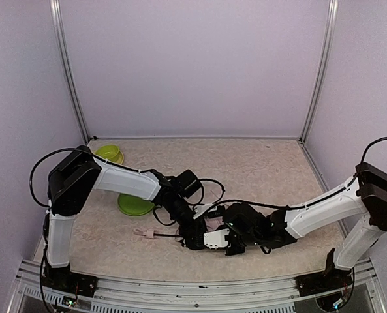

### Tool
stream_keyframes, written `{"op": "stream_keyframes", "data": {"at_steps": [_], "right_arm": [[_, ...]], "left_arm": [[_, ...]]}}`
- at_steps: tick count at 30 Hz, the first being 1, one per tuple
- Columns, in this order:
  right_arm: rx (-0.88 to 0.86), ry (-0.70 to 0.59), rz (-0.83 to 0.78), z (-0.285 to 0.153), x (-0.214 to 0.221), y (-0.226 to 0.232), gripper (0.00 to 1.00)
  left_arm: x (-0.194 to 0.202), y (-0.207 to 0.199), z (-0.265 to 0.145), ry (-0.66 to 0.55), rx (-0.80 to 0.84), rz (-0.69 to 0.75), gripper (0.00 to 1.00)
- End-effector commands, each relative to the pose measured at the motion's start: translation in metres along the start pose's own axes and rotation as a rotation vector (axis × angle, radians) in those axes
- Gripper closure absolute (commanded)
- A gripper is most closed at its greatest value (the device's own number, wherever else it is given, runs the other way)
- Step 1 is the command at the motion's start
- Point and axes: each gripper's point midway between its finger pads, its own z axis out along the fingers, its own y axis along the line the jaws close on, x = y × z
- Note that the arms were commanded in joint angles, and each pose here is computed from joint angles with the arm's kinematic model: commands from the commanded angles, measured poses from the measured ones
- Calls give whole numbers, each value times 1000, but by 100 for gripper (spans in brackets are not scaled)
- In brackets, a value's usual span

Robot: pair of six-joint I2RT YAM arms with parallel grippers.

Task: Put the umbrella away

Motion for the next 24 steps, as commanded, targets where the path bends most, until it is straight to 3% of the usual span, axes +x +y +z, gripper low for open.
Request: {"op": "stream_keyframes", "data": {"at_steps": [1,4,6,7,12,18,21,24], "right_arm": [[-133,25,23,7,3,26,90],[-247,38,77,3,7,44,97],[-319,64,140,2,12,52,100],[-348,75,178,1,15,54,100],[-459,124,308,1,29,64,100],[-569,173,479,4,37,63,100],[-649,217,604,6,40,59,100],[-737,279,746,7,45,59,100]], "left_arm": [[79,-11,20,174,74,-207,50],[49,7,-3,27,-19,-199,33],[28,20,-29,-95,-106,-195,8],[17,21,-43,-159,-145,-179,2],[-16,25,-122,-448,-333,-153,1],[-24,17,-188,-607,-565,-106,1],[-30,-8,-199,-628,-621,18,2],[-31,-34,-181,-533,-683,186,8]]}}
